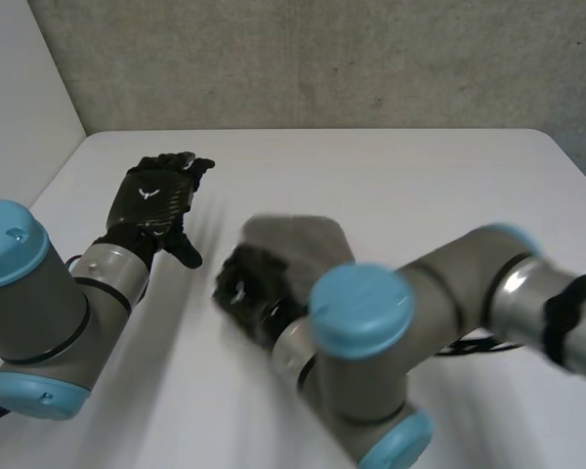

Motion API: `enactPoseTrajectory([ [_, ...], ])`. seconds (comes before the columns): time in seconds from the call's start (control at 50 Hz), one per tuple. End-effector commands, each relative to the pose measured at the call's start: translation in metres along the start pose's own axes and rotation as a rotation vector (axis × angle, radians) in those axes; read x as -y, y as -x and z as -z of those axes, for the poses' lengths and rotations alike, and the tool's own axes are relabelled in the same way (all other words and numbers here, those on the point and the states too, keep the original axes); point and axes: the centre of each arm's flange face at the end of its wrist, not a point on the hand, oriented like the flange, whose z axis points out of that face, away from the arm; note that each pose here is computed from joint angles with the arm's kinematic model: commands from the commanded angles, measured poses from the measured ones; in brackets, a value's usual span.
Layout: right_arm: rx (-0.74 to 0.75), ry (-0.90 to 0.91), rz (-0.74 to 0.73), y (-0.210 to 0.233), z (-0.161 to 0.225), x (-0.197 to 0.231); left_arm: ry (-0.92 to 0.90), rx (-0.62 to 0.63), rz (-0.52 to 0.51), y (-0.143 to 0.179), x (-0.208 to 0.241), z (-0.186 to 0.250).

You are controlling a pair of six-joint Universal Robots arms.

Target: Fold the laundry

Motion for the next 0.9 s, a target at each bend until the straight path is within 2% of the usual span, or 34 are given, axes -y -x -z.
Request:
enactPoseTrajectory([
  [0.02,-0.005,0.057,0.031,0.01,0.002,-0.004,-0.005,0.01,0.0,0.003,0.002,0.001],
  [0.06,-0.099,0.076,-0.082,-0.018,0.006,-0.005,-0.009,0.01,0.003,0.003,0.003,0.001],
  [0.08,-0.099,0.076,-0.083,-0.018,0.006,-0.005,-0.015,0.01,0.007,0.003,0.005,0.0],
  [0.1,-0.145,0.069,-0.174,-0.035,0.009,-0.006,-0.026,0.009,0.012,0.002,0.009,-0.001],
  [0.12,-0.146,0.069,-0.174,-0.035,0.009,-0.006,-0.026,0.009,0.012,0.002,0.009,-0.001],
  [0.16,-0.236,0.06,-0.387,-0.07,0.022,-0.014,-0.05,0.005,0.037,0.0,0.016,-0.003],
  [0.18,-0.236,0.059,-0.388,-0.071,0.022,-0.014,-0.05,0.005,0.037,0.0,0.016,-0.003],
  [0.2,-0.276,0.054,-0.49,-0.086,0.028,-0.019,-0.06,0.007,0.058,0.0,0.019,-0.005],
  [0.22,-0.276,0.053,-0.491,-0.086,0.028,-0.019,-0.06,0.007,0.058,0.0,0.019,-0.005],
  [0.24,-0.321,0.054,-0.611,-0.103,0.036,-0.027,-0.065,0.005,0.09,-0.002,0.023,-0.007],
  [0.26,-0.322,0.054,-0.612,-0.103,0.036,-0.027,-0.065,0.005,0.09,-0.002,0.023,-0.007],
  [0.28,-0.359,0.061,-0.695,-0.114,0.039,-0.037,-0.06,-0.01,0.129,-0.006,0.025,-0.008],
  [0.3,-0.359,0.061,-0.696,-0.114,0.039,-0.037,-0.06,-0.011,0.129,-0.006,0.025,-0.008],
  [0.34,-0.37,0.095,-0.823,-0.124,0.041,-0.061,-0.013,-0.044,0.178,-0.019,0.018,-0.012],
  [0.36,-0.37,0.095,-0.824,-0.124,0.041,-0.061,-0.013,-0.044,0.179,-0.019,0.018,-0.013],
  [0.4,-0.312,0.133,-0.901,-0.121,0.04,-0.08,0.031,-0.073,0.195,-0.03,0.009,-0.014],
  [0.46,-0.264,0.153,-0.942,-0.114,0.036,-0.089,0.117,-0.107,0.201,-0.047,-0.011,-0.015],
  [0.5,-0.175,0.192,-1.054,-0.1,0.024,-0.106,0.174,-0.114,0.197,-0.054,-0.029,-0.015],
  [0.6,-0.096,0.271,-1.13,-0.077,0.014,-0.123,0.29,-0.085,0.17,-0.063,-0.071,-0.015],
  [0.72,-0.086,0.304,-1.127,-0.072,0.013,-0.131,0.301,-0.075,0.166,-0.062,-0.073,-0.016],
  [0.78,-0.118,0.278,-1.111,-0.088,0.017,-0.127,0.272,-0.068,0.175,-0.058,-0.055,-0.015],
  [0.82,-0.177,0.199,-1.079,-0.121,0.03,-0.108,0.242,-0.067,0.18,-0.056,-0.04,-0.013],
  [0.84,-0.178,0.198,-1.079,-0.121,0.03,-0.108,0.202,-0.062,0.185,-0.052,-0.023,-0.011],
  [0.86,-0.217,0.154,-1.059,-0.14,0.039,-0.097,0.156,-0.054,0.188,-0.048,-0.004,-0.01],
  [0.88,-0.262,0.111,-1.04,-0.16,0.049,-0.086,0.156,-0.054,0.188,-0.047,-0.003,-0.01],
  [0.9,-0.263,0.111,-1.039,-0.16,0.049,-0.086,0.098,-0.049,0.191,-0.043,0.019,-0.007],
])
